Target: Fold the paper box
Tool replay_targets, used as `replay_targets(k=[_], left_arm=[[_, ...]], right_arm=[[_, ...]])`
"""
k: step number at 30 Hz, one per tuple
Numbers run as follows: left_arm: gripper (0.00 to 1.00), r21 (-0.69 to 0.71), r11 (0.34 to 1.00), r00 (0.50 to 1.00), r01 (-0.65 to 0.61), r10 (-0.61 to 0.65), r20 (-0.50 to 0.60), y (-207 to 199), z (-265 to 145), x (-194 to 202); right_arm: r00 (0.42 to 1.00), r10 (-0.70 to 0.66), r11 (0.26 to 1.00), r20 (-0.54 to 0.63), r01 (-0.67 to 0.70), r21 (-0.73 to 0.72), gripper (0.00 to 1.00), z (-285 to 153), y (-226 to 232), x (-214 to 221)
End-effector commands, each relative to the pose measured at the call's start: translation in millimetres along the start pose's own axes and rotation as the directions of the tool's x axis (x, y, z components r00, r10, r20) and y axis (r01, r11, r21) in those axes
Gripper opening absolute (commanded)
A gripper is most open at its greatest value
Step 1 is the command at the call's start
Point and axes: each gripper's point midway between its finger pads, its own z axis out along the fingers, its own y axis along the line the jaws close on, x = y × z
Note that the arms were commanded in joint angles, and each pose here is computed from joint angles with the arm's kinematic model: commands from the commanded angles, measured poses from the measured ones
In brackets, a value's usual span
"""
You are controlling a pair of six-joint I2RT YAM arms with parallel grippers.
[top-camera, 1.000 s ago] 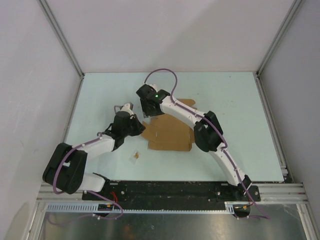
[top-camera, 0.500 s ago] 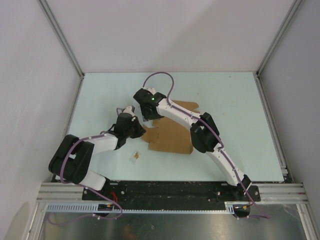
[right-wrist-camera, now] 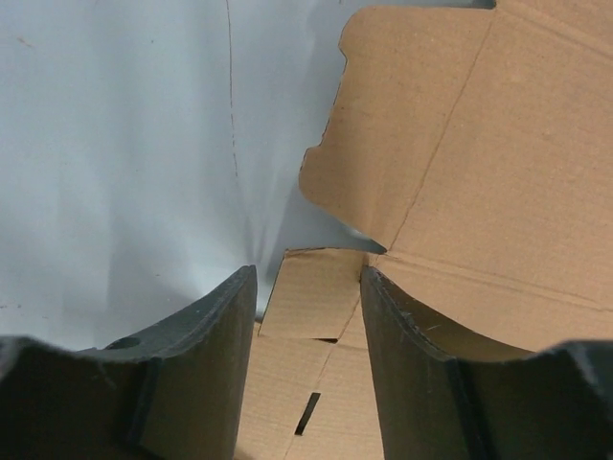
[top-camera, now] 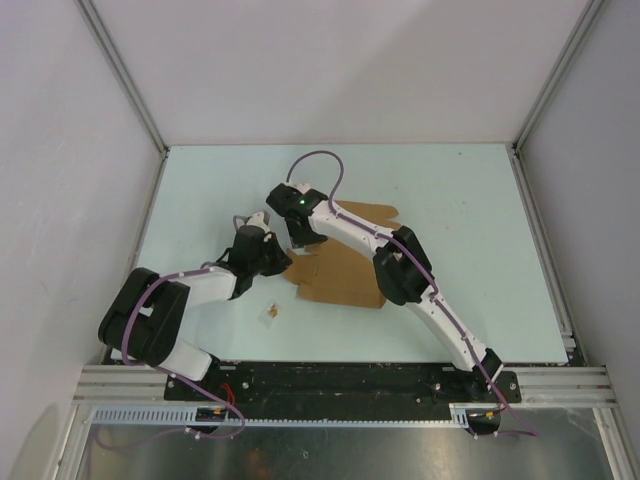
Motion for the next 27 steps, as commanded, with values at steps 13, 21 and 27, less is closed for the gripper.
replay_targets(k=[13,21,27], left_arm=[[0.0,-0.045,0.999,1.0,0.011,-0.011,0.003,10,1,2],[0.0,-0.056,0.998,1.0,0.018,-0.017,0.016,12,0,0],[0.0,-0.058,0.998,1.0,0.023,-0.022,0.018,13,0,-1]], right_arm=[[0.997,0.019,0.999,0.07,-0.022,0.041,0.29,-27,-18,-17],[0.996,0.028,0.998,0.086,-0.033,0.055,0.2,-41,-33,-20],[0.996,0.031,0.997,0.08,-0.037,0.071,0.17,-47,-47,-15]])
